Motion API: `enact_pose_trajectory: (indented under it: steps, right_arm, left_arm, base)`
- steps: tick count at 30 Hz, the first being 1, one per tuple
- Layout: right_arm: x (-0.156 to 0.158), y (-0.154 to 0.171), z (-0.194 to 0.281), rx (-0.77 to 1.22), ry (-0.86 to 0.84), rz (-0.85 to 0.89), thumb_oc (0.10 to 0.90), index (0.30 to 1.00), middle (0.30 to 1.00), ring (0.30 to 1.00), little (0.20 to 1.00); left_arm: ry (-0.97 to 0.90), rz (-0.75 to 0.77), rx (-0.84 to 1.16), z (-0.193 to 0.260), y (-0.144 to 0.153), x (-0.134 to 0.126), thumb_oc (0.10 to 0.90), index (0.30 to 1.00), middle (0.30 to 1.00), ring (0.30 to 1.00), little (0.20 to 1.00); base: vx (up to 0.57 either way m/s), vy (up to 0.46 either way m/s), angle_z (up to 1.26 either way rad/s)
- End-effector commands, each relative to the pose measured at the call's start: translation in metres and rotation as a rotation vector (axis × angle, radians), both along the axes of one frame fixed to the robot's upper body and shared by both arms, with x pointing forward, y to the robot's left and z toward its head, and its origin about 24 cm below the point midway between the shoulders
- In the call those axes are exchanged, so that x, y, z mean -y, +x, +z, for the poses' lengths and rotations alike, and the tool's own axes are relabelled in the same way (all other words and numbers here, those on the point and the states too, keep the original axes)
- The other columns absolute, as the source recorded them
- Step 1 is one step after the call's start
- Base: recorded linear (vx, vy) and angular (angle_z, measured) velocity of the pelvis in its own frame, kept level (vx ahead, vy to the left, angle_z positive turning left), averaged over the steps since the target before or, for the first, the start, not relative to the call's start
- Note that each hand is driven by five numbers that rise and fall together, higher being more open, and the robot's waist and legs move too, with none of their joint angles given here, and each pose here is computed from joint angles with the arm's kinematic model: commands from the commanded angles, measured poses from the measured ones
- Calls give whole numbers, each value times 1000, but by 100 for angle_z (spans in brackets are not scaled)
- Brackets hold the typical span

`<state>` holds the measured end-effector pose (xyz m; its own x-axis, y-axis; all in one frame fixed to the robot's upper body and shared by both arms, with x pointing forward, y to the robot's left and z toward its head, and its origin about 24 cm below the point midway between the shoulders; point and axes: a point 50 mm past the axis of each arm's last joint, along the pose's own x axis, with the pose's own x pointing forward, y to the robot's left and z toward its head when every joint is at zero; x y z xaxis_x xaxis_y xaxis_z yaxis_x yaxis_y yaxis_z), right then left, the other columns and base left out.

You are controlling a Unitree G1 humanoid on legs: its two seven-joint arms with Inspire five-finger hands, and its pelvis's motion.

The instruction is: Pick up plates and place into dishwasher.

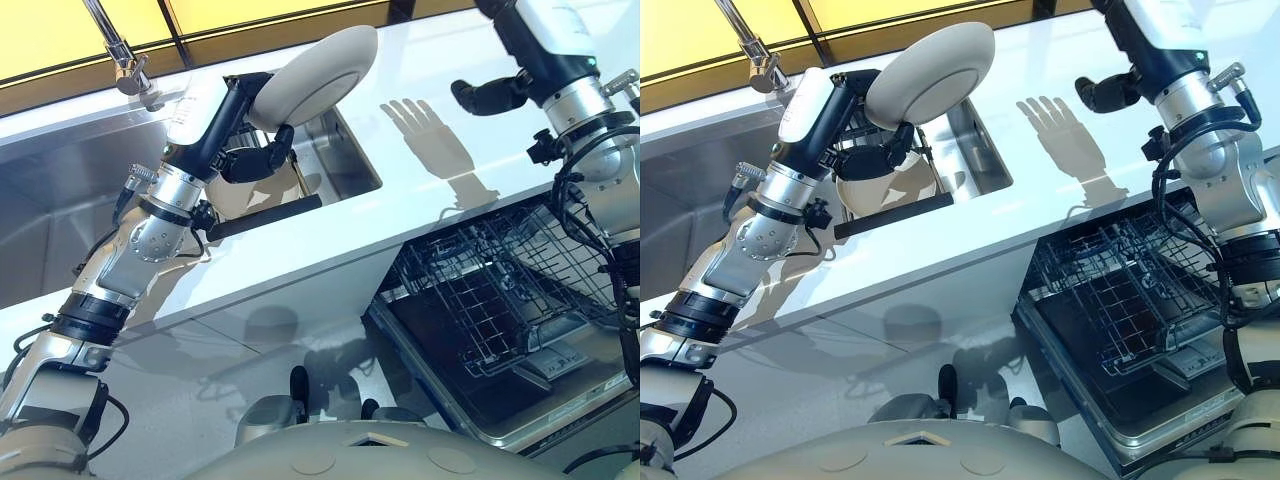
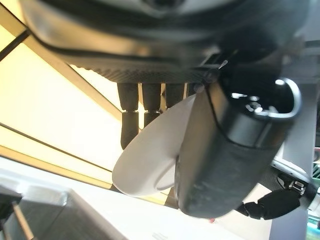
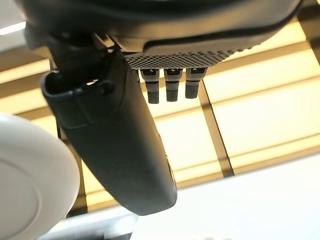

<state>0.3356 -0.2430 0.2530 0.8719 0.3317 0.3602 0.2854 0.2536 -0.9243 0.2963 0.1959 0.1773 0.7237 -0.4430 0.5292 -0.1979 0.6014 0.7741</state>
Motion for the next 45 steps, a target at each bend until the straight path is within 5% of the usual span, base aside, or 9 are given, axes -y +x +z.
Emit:
enact_pose_trajectory:
  steps: [1, 8, 24, 45]
  right_arm:
    - [-2, -1, 36, 83, 47, 35, 800, 900, 900, 900, 900]
    - [-11, -3, 15, -117, 112, 157, 800, 900, 900, 900, 900]
    - [-41, -13, 18, 21, 377, 294, 800, 900, 900, 900, 900]
    - [-84, -24, 0, -253, 175, 557, 800, 900, 900, 900, 900]
  left_arm:
    - [-110, -69, 192, 55, 7, 4, 100, 300, 300, 300, 200]
    - [-77, -30, 177, 49, 5, -5, 100, 300, 300, 300, 200]
    - [-18, -70, 109, 32, 7, 9, 100, 300, 300, 300, 200]
    - [96, -204, 50, 26, 3, 34, 100, 300, 300, 300, 200]
  base:
    - [13, 5, 3]
    - [7, 3, 3]
    - [3, 1, 0]
    - [6, 1, 0]
